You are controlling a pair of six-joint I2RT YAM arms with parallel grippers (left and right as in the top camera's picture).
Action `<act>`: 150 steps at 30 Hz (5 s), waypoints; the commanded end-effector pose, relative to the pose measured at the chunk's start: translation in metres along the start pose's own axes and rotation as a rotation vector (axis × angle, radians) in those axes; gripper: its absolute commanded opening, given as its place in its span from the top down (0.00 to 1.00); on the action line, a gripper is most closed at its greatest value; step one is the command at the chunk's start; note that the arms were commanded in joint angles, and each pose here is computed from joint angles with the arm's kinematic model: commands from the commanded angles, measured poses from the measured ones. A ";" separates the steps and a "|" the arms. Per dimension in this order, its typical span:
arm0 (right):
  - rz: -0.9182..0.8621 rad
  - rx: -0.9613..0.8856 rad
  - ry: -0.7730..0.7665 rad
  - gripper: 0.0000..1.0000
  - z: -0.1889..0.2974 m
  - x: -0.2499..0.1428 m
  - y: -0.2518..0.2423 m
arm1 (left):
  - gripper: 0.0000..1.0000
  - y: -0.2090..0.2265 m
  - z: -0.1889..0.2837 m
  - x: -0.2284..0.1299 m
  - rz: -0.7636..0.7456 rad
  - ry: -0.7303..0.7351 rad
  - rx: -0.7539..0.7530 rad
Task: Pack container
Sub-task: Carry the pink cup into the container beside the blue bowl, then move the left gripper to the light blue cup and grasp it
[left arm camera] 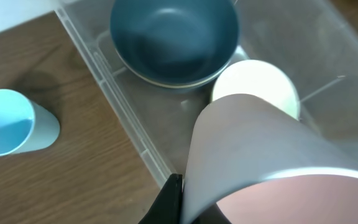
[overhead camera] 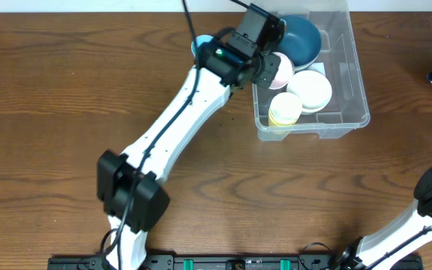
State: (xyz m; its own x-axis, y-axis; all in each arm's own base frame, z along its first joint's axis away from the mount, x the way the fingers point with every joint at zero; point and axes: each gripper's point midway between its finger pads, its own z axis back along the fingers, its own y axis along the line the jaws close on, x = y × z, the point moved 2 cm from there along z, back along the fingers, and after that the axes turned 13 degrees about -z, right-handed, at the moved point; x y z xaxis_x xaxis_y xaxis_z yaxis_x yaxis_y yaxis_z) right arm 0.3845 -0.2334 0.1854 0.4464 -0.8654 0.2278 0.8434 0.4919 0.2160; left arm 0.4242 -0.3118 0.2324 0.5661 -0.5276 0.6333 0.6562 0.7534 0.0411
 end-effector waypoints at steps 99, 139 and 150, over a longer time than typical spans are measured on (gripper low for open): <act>-0.011 0.009 -0.009 0.01 0.006 0.001 0.000 | 0.40 0.222 -0.089 -0.089 0.326 0.156 0.161; -0.013 0.009 -0.009 0.01 0.006 0.001 0.000 | 0.94 0.209 -0.119 -0.113 0.371 0.218 0.086; -0.013 0.009 -0.009 0.01 0.006 0.001 0.000 | 0.94 0.206 -0.028 -0.044 0.320 0.034 0.131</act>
State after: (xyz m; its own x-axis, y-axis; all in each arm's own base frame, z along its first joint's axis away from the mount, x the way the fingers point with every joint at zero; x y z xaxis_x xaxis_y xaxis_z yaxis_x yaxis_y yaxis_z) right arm 0.3844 -0.2335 0.1854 0.4460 -0.8655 0.2278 0.8436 0.4916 0.2160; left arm 0.5569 -0.1402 0.1081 0.8314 -0.2765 0.4820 0.3515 0.9335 -0.0708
